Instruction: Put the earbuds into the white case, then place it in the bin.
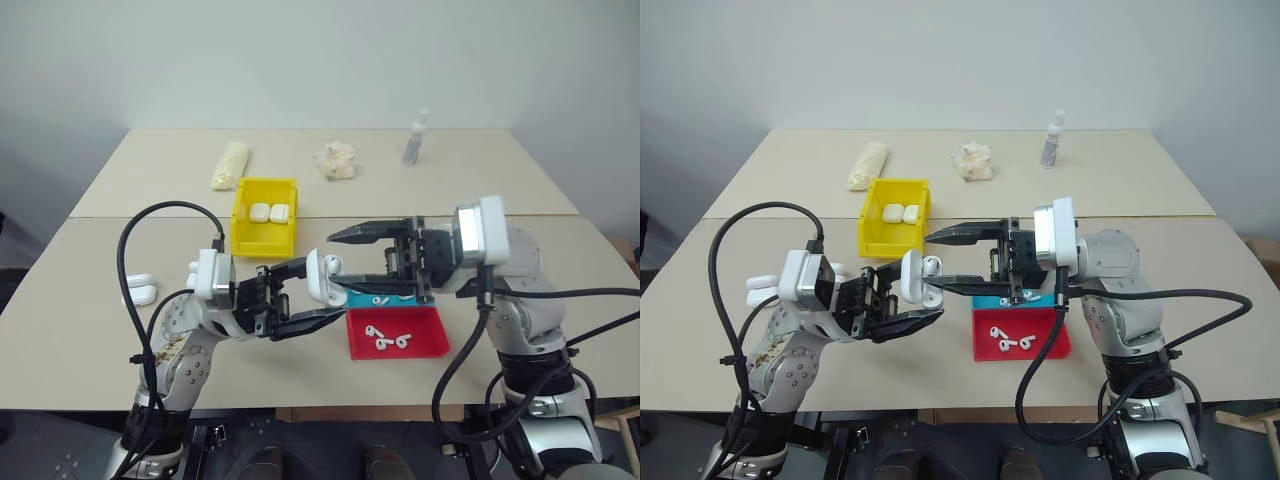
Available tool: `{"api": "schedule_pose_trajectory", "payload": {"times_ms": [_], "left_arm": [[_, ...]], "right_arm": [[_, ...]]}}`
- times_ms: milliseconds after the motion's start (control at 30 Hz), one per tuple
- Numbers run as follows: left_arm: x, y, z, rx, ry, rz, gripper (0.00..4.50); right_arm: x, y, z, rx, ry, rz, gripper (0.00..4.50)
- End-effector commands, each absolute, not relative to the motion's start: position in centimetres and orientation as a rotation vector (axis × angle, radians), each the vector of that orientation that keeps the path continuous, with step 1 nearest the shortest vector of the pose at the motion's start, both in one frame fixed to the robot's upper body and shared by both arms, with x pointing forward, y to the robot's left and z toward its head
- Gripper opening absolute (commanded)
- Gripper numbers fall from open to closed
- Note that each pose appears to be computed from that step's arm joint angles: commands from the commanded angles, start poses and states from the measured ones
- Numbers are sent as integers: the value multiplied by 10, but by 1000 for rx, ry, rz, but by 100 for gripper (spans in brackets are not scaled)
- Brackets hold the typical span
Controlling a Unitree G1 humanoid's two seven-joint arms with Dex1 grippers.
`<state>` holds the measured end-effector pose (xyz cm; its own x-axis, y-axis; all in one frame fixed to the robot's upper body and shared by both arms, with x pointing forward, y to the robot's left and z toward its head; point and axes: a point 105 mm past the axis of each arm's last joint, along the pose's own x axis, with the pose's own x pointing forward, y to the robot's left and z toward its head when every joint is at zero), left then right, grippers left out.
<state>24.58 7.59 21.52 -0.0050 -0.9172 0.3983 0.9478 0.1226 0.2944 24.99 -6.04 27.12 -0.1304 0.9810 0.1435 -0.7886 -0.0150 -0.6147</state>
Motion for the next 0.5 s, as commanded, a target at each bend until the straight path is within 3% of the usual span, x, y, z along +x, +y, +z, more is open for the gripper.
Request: {"api": "schedule_pose_trajectory", "payload": {"times_ms": [33, 167, 300, 500], "left_arm": [[254, 86, 207, -9, -553, -1414, 279], [263, 109, 177, 102, -454, -1349, 279], [262, 118, 162, 149, -407, -1319, 279], [258, 116, 155, 170, -397, -1304, 279]], "right_arm": [[244, -73, 284, -429, -698, 1565, 255], [275, -101, 288, -580, -477, 1405, 255], [310, -120, 266, -775, -153, 1310, 255], [345, -136, 230, -1118, 203, 1255, 255]]}}
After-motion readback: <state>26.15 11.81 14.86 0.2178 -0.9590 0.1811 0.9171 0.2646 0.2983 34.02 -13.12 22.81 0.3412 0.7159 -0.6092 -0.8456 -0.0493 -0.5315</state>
